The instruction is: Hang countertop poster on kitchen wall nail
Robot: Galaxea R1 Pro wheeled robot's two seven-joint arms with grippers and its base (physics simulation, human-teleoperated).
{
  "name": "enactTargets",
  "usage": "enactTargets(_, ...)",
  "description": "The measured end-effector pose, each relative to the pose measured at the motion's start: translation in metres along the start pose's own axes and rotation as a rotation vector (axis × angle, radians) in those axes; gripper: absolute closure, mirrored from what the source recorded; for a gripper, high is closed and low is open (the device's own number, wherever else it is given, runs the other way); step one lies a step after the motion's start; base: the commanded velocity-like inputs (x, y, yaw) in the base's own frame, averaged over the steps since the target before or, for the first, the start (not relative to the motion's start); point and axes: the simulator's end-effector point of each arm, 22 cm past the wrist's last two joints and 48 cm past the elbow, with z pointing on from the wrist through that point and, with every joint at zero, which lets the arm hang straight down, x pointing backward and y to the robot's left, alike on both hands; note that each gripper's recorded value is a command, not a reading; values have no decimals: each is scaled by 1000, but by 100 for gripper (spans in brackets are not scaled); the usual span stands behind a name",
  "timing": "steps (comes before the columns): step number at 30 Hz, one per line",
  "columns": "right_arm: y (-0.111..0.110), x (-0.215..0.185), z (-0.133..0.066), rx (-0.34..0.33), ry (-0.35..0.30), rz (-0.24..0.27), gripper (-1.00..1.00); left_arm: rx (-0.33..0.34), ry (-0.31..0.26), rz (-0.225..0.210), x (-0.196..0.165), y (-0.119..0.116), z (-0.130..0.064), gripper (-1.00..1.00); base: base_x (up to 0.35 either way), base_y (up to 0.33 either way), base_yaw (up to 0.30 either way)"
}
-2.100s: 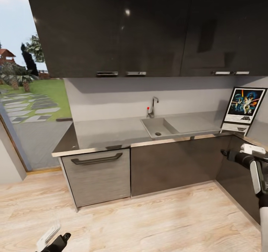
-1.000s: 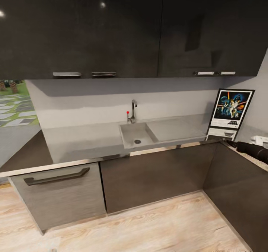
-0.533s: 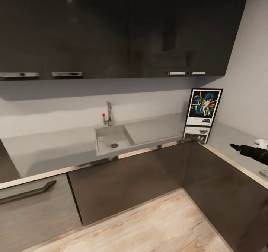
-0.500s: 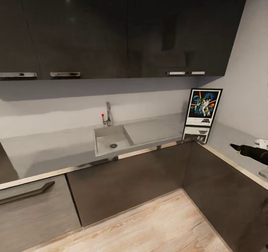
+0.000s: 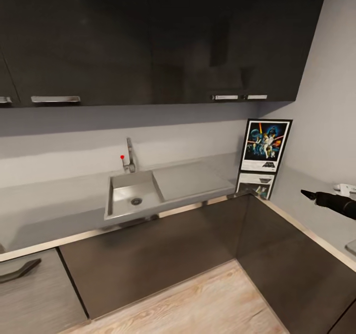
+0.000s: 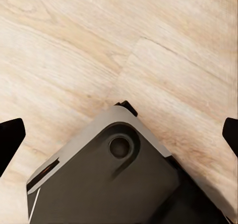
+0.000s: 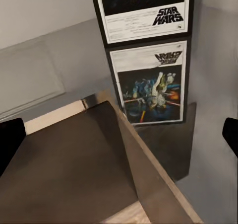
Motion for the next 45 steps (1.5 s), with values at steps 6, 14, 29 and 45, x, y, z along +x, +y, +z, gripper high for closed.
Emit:
enactTargets(6, 1, 9, 2, -6, 20, 15, -100, -1, -5, -2, -1, 0, 0, -100, 267, -232, 0)
enactTargets(14, 12, 17, 29, -10, 65, 157, -100, -30, -15, -32, -6, 10, 1, -100, 267, -232, 0)
enactTargets(29, 70, 29, 76, 37, -21, 136, -100, -46, -14, -53, -6, 15, 0, -100, 267, -232, 0)
enactTargets(45, 91, 25, 73, -76, -25, 128, -100, -48, -17, -56, -6, 17, 0, -100, 296, -190, -7)
